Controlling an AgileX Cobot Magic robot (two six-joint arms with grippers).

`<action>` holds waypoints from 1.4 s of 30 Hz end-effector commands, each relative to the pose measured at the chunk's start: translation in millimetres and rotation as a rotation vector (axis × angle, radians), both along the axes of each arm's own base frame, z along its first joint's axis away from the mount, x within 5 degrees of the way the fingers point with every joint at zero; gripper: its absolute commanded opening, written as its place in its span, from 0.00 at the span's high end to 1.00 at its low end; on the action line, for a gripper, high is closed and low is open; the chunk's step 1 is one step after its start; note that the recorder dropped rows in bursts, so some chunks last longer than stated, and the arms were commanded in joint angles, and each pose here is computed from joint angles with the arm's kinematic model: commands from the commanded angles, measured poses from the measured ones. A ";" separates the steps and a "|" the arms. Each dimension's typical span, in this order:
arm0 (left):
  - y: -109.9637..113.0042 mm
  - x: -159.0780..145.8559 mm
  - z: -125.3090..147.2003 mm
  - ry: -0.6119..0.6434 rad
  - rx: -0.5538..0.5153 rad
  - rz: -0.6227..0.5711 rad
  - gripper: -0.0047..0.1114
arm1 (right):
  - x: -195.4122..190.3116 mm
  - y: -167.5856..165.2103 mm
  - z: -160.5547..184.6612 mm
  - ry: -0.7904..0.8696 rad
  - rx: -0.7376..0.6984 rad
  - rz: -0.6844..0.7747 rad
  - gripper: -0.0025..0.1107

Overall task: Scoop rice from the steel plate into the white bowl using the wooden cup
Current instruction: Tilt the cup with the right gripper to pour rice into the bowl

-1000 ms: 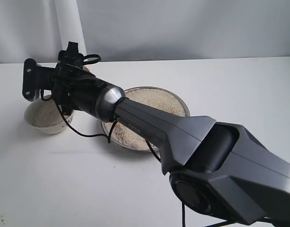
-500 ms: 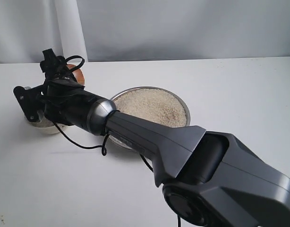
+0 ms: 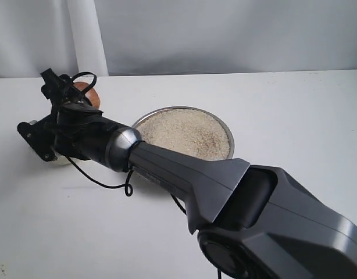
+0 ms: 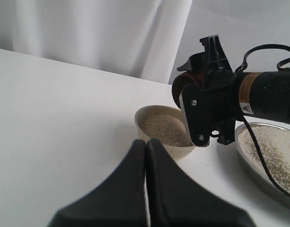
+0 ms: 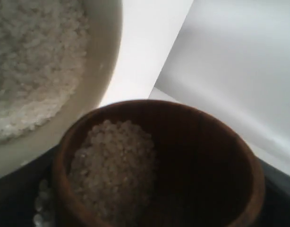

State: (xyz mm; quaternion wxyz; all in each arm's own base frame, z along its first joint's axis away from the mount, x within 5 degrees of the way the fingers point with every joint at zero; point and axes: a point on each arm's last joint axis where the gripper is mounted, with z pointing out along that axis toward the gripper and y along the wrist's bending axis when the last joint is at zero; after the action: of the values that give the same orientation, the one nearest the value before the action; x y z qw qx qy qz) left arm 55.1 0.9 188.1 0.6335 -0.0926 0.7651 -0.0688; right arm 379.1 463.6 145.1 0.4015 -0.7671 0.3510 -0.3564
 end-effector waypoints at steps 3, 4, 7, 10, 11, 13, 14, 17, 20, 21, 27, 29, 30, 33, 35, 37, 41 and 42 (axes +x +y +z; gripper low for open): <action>-0.4 -0.1 1.0 -0.010 -0.007 -0.006 0.96 | 0.5 1.4 -0.1 -0.060 -0.065 0.037 0.98; -0.4 -0.1 1.0 -0.010 -0.007 -0.006 0.96 | 0.7 1.4 0.2 -0.065 -0.069 0.038 0.98; -0.4 -0.1 1.0 -0.010 -0.007 -0.006 0.96 | 0.7 1.8 0.6 -0.070 -0.068 0.044 0.98; -0.4 -0.1 1.0 -0.010 -0.007 -0.006 0.96 | 1.7 1.6 2.7 -0.109 -0.095 0.052 0.98; -0.4 -0.1 1.0 -0.010 -0.007 -0.006 0.96 | 2.2 1.4 3.6 -0.125 -0.107 0.054 0.98; -0.4 -0.1 1.0 -0.010 -0.007 -0.006 0.96 | 2.6 1.2 4.5 -0.138 -0.114 0.055 0.98; -0.4 -0.1 1.0 -0.010 -0.007 -0.006 0.96 | 2.7 1.2 4.6 -0.140 -0.115 0.055 0.98; -0.4 -0.1 1.0 -0.010 -0.007 -0.006 0.96 | 3.0 1.1 5.2 -0.152 -0.123 0.057 0.98; -0.4 -0.1 1.0 -0.010 -0.007 -0.006 0.96 | 3.4 1.7 7.0 -0.181 -0.139 0.069 0.98; -0.4 -0.1 1.0 -0.010 -0.007 -0.006 0.96 | 3.5 1.9 7.4 -0.188 -0.142 0.072 0.98; -0.4 -0.1 1.0 -0.010 -0.007 -0.006 0.96 | 4.0 2.0 9.2 -0.218 -0.162 0.081 0.98; -0.4 -0.1 1.0 -0.010 -0.007 -0.006 0.96 | 4.4 2.1 10.3 -0.238 -0.176 0.086 0.98; -0.4 -0.1 1.0 -0.010 -0.007 -0.006 0.96 | 4.4 2.1 10.5 -0.241 -0.178 0.087 0.98; -0.4 -0.1 1.0 -0.010 -0.007 -0.006 0.96 | 4.2 2.6 10.6 -0.243 -0.177 0.093 0.98; -0.4 -0.1 1.0 -0.010 -0.007 -0.006 0.96 | 4.0 3.3 10.7 -0.247 -0.178 0.102 0.98; -0.4 -0.1 1.0 -0.010 -0.007 -0.006 0.96 | 3.8 3.6 12.0 -0.250 -0.177 0.107 0.98; -0.4 -0.1 1.0 -0.010 -0.007 -0.006 0.96 | -0.4 6.6 24.1 -0.278 -0.184 0.131 0.98; -0.4 -0.1 1.0 -0.010 -0.007 -0.006 0.96 | -1.6 7.6 26.7 -0.283 -0.183 0.139 0.98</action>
State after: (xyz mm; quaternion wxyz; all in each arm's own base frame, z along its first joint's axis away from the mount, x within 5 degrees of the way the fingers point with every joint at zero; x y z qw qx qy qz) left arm 55.1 0.9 188.1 0.6335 -0.0926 0.7651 -0.0688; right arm 381.7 467.7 146.8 0.3820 -0.7748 0.2262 -0.4501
